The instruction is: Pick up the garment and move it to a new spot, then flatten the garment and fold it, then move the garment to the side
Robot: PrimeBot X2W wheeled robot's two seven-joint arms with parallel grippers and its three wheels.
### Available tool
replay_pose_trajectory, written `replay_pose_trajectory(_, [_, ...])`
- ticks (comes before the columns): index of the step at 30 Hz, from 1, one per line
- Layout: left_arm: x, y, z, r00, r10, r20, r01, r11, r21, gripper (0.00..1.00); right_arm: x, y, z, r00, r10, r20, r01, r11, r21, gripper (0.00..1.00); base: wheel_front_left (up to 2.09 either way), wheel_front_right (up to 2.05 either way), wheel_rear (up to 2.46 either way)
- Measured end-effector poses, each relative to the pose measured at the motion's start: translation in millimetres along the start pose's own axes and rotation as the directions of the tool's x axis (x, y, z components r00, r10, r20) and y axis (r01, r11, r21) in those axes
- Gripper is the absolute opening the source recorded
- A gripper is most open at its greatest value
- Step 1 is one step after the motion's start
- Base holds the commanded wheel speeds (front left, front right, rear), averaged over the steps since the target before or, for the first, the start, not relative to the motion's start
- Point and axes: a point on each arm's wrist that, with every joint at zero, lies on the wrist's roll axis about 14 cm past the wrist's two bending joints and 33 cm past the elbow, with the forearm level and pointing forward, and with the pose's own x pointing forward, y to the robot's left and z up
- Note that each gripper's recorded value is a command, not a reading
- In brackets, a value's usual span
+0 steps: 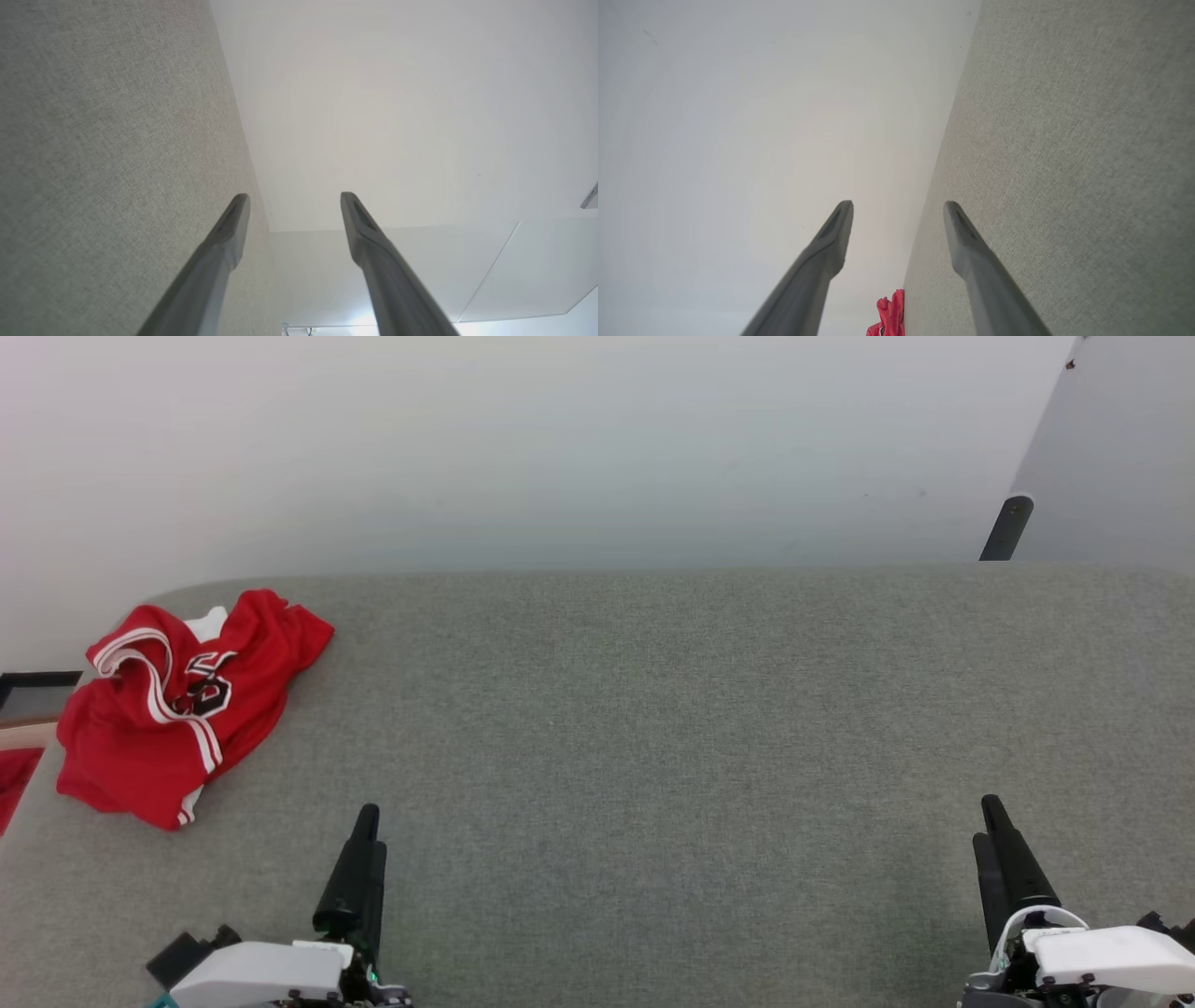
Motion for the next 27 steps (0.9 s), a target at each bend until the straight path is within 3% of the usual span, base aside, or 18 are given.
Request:
replay_pose_trajectory(14, [1.4, -2.1, -3.6, 1.0, 0.005, -0.007, -0.003, 0.969, 0.247, 1.0, 0.2, 8.5, -5.0, 0.999, 0.034, -0.013, -0.036, 0.971, -0.235, 1.0, 0.0, 0.0, 0.0])
replay_pose_trajectory(27, [2.5, -11.0, -3.1, 1.0, -0.024, 0.0, 0.02, 0.85, 0.526, 1.0, 0.4, 21.1, -10.1, 0.996, 0.085, -0.026, -0.087, 0.877, -0.473, 1.0, 0.0, 0.0, 0.0])
